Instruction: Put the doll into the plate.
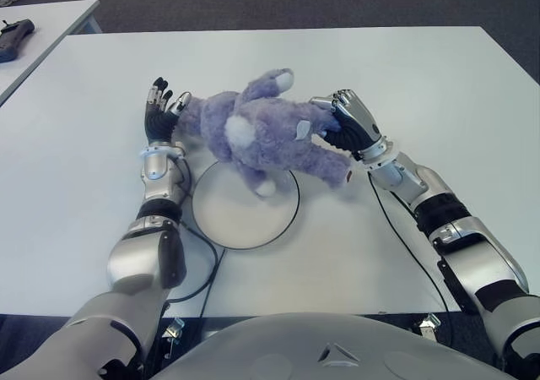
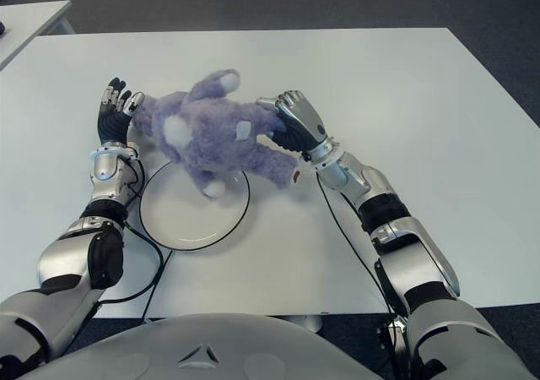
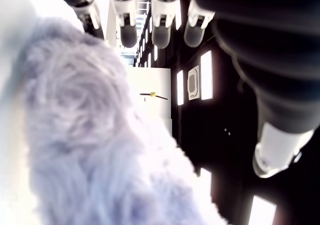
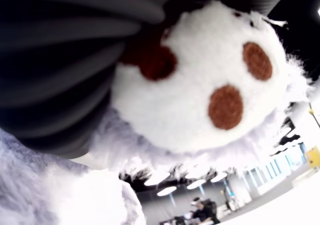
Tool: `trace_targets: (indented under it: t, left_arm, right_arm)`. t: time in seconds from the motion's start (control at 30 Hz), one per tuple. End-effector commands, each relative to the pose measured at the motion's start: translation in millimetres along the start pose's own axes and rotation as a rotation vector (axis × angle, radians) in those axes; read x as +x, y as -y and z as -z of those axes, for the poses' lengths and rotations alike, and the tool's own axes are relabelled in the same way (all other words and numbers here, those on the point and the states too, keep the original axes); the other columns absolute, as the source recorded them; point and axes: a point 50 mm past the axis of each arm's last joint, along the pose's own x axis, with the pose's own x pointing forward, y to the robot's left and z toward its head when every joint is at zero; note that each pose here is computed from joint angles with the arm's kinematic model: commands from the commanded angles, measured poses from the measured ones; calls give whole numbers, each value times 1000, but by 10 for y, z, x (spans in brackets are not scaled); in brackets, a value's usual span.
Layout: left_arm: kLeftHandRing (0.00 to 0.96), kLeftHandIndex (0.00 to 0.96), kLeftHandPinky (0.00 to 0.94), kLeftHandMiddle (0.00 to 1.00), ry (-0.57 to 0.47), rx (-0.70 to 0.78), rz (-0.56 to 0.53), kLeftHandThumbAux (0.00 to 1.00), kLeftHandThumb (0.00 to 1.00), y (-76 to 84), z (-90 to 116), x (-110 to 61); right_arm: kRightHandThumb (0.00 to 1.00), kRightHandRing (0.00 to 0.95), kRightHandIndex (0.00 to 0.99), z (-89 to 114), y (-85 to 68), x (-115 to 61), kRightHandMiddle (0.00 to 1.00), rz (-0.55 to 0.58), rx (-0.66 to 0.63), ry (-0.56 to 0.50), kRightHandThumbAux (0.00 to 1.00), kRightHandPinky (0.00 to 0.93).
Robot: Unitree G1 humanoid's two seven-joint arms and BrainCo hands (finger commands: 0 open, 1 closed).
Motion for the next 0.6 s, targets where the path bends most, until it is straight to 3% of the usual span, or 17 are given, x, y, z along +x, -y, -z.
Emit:
trace_targets:
  t: [0.03, 0.43, 0.6]
  left_arm:
    - [63, 17, 87, 69, -516, -61, -100, 651, 0, 50, 1192, -1218]
    - [77, 27, 103, 85, -521, -47, -109, 643, 0, 71, 1196, -1217]
    - [82, 46, 102, 84, -534, -26, -107, 639, 0, 70, 1205, -1221]
  right_arm:
    - [704, 855, 438, -156, 113, 224, 857, 59, 55, 113, 718, 847]
    - [701, 831, 437, -448, 113, 303, 845, -13, 125, 202, 719, 833]
    - [702, 827, 437, -596, 12, 290, 844, -55, 171, 245, 719, 837]
